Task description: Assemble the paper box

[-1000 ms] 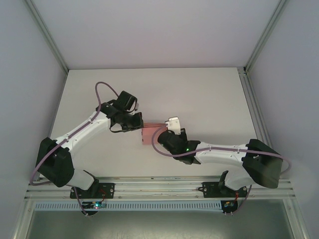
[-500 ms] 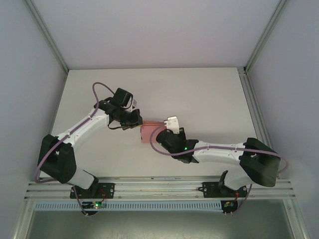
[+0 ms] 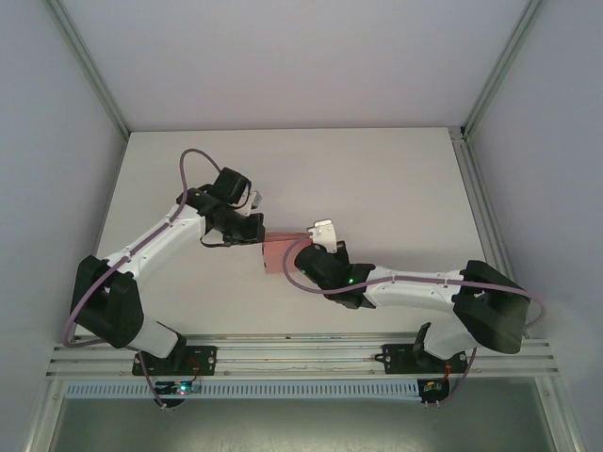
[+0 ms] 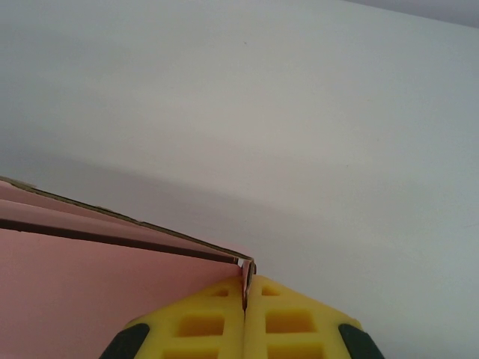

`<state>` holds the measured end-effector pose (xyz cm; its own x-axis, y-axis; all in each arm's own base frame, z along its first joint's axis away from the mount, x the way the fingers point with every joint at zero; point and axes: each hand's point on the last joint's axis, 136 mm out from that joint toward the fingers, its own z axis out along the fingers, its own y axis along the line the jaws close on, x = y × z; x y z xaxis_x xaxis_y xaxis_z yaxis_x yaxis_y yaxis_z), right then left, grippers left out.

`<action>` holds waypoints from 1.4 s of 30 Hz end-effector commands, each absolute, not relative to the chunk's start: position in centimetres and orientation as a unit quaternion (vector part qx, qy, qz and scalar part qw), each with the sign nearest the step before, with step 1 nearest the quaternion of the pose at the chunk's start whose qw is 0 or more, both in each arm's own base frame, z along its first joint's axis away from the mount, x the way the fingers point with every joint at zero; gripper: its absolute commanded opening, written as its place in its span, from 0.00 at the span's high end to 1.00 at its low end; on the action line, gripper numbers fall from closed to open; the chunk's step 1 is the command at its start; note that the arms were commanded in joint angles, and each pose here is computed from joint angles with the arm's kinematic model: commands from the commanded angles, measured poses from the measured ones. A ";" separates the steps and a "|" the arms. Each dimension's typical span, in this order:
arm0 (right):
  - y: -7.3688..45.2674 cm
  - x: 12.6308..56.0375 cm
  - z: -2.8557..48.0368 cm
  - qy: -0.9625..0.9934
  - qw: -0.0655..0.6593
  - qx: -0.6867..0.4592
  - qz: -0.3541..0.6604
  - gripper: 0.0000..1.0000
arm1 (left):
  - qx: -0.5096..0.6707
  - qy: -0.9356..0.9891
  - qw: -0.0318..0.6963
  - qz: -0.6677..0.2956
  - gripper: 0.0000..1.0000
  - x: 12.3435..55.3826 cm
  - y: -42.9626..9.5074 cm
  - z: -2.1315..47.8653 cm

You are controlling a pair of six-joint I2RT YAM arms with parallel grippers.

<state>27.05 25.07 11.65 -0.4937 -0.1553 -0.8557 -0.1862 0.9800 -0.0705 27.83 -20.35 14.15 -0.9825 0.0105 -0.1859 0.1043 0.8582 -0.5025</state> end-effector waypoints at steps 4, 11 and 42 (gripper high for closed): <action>24.7 25.7 8.1 0.890 0.432 -0.150 0.000 1.00 | 0.077 0.969 0.040 -0.230 1.00 25.0 -20.4 11.3; 24.4 25.6 7.9 0.888 0.436 -0.148 0.009 1.00 | 0.156 0.966 0.020 -0.203 1.00 21.8 -21.0 9.6; 22.6 23.8 4.7 0.895 0.420 -0.153 0.005 1.00 | 0.055 0.949 0.135 -0.281 0.26 22.5 -22.3 15.9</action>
<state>27.00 24.25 11.05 -0.4560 -0.0876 -0.8856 -0.1867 0.9824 -0.0010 22.27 -21.96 13.86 -0.9628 0.1112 -0.2463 0.2188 0.8556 -0.4692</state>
